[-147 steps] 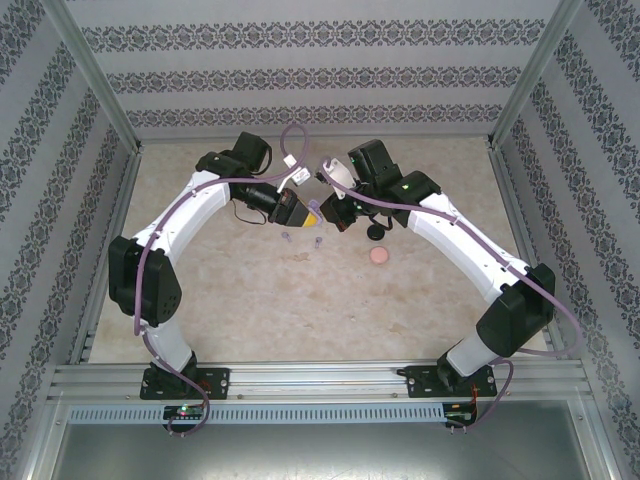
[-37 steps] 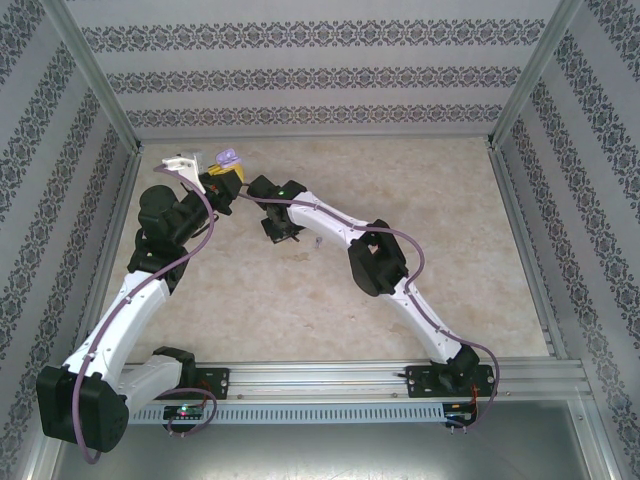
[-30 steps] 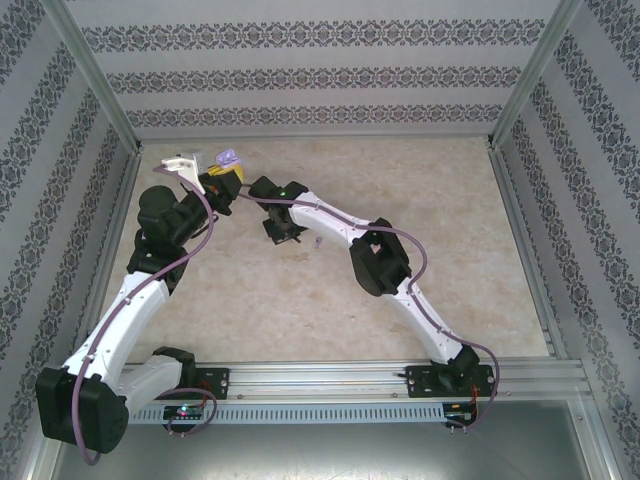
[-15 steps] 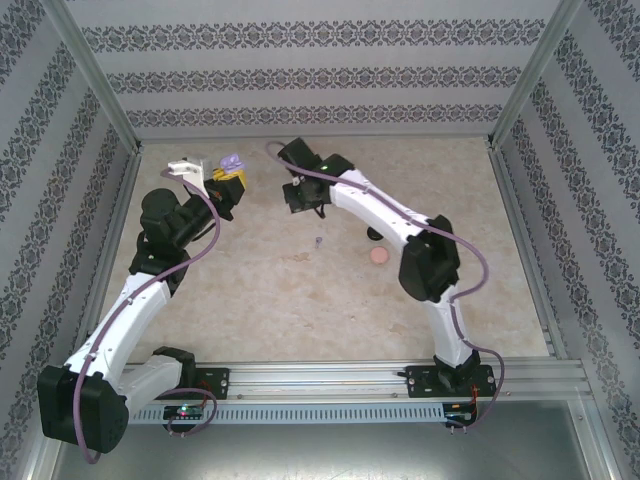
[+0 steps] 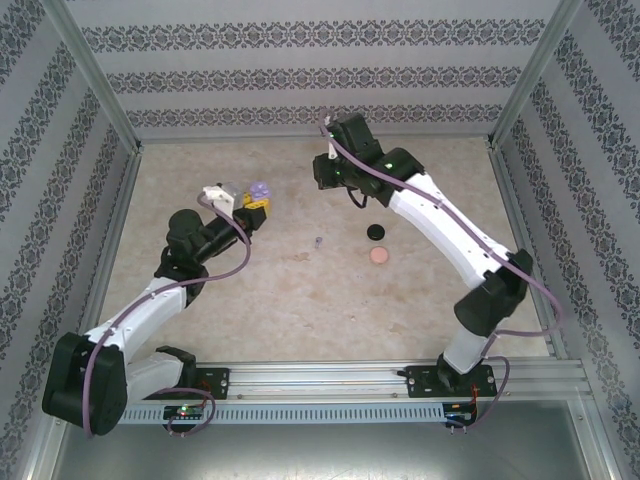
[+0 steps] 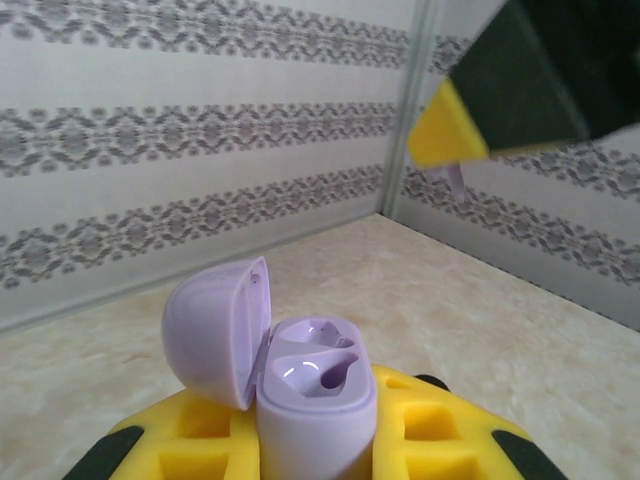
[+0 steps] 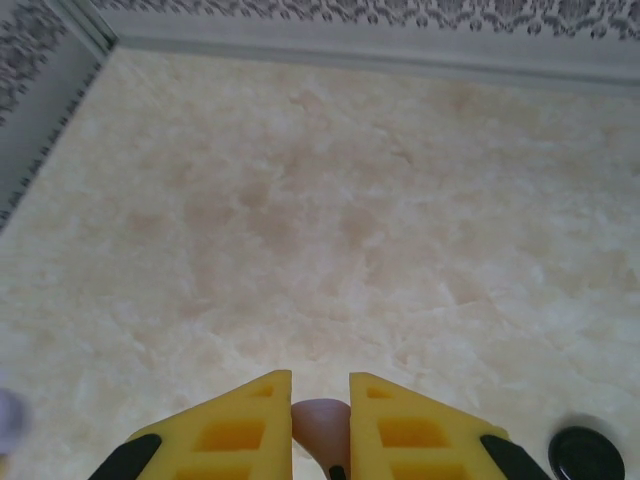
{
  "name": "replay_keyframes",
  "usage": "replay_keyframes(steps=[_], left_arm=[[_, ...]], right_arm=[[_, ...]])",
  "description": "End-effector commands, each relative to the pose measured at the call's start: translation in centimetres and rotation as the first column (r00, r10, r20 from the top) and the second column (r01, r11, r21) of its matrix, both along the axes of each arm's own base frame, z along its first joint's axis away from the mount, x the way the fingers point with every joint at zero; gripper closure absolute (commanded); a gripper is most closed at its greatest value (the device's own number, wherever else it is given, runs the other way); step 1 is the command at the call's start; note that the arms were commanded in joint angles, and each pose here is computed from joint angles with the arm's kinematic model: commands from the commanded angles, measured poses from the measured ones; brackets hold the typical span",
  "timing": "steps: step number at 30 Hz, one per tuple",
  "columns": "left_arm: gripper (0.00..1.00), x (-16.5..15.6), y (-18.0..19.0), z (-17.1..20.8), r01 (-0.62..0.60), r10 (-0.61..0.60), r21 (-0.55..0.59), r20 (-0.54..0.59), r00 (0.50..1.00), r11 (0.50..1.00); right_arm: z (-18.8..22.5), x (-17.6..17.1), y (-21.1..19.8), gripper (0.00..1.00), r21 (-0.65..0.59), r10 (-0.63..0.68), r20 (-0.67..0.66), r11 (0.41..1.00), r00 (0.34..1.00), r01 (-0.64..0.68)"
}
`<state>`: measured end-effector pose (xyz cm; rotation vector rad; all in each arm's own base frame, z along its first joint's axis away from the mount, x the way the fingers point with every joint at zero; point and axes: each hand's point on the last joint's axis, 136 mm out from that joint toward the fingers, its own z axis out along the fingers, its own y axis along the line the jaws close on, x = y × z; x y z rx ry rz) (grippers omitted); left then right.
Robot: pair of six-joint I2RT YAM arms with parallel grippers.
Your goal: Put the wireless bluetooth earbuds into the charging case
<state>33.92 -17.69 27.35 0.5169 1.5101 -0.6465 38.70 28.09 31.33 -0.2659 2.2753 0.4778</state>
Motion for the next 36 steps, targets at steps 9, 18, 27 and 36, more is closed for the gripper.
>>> replay_keyframes(steps=[9, 18, 27, 36], left_arm=[[1.00, -1.0, -7.5, 4.3, 0.187, -0.204, 0.091, 0.260, 0.944, 0.978], [1.00, -0.6, -10.6, 6.9, 0.219, -0.228, 0.065, 0.360, 0.905, 0.974], [1.00, -0.9, -11.1, 8.4, 0.242, -0.241, 0.048, 0.400, 0.884, 0.969], [1.00, -1.0, -11.3, 8.3, 0.253, -0.253, 0.052, 0.398, 0.882, 0.966]], right_arm=[[8.3, -4.7, -0.4, 0.82, 0.248, 0.059, 0.284, 0.960, 0.957, -0.133], [10.2, -7.6, -0.9, 0.81, 0.336, 0.061, 0.410, 0.918, 0.910, -0.212], [9.0, -8.4, 0.7, 0.81, 0.356, 0.091, 0.416, 0.899, 0.905, -0.254], [8.2, -7.8, 1.9, 0.81, 0.363, 0.101, 0.400, 0.895, 0.911, -0.259]])
